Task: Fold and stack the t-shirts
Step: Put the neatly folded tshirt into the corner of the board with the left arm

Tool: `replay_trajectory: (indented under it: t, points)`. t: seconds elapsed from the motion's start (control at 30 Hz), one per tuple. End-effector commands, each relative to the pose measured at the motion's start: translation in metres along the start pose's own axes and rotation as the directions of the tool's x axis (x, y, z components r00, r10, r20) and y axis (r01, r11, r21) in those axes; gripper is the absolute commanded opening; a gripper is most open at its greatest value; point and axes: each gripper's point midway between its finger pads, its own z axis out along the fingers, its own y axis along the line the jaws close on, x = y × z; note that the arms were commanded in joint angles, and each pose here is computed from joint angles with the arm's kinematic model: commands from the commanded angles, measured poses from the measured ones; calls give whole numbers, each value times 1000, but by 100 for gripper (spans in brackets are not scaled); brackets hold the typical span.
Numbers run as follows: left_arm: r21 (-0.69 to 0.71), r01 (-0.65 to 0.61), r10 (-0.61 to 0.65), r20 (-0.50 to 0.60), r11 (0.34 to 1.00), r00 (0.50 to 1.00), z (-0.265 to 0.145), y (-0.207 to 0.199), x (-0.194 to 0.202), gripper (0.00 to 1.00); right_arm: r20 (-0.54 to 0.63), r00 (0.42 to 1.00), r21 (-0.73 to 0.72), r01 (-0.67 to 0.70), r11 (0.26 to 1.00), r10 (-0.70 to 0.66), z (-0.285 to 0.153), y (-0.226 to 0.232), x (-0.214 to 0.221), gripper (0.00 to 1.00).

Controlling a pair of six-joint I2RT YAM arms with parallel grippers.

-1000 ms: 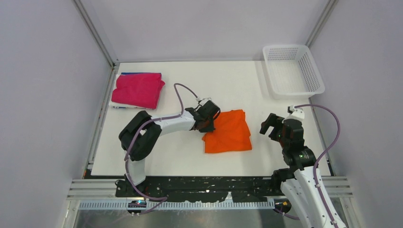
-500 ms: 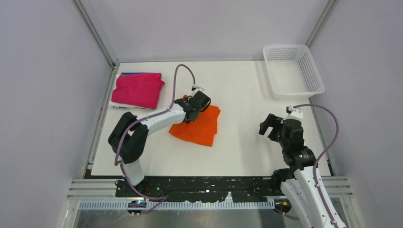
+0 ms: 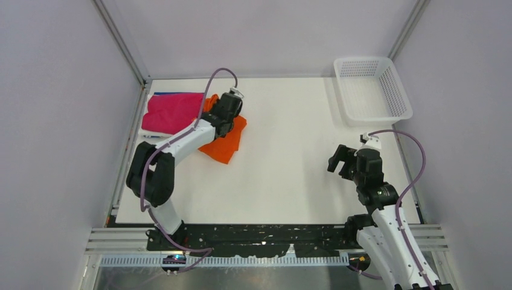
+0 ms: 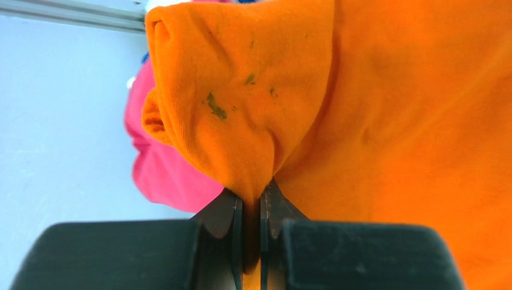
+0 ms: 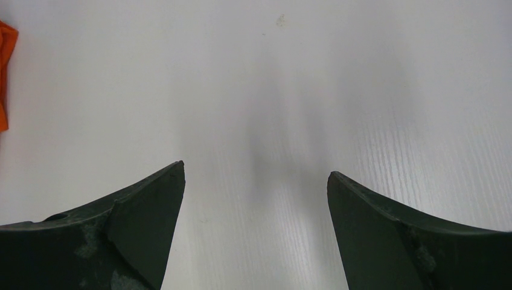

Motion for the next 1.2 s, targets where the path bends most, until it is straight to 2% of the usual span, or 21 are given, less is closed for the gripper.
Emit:
replay_trajectory:
  t: [0.0,0.27,0.43,0.67,0.9,1.17]
  points:
    - [-160,58,-39,120,985,992,-23,89,-33,0,39,999,-15,2,1000,-1,3,3,-12,95]
    - [-158,97,-73,148,983,986,-38,143,-31,0,28,1000,-6,0,1000,0,4,1,-10,95]
    - [-136,166,-141,173,977,975,-52,169,-37,0,23,1000,-1,-1,1000,1,5,0,-9,95]
    - [-116,234,-210,184,965,960,-58,188,-41,0,25,1000,6,-4,1000,4,5,-1,-10,95]
    - [-103,276,-264,119,956,957,-29,188,-25,0,20,1000,11,-4,1000,4,6,-2,-9,95]
    - [-70,302,-302,5,951,953,39,184,6,0,18,1000,34,-9,999,8,7,-6,-10,95]
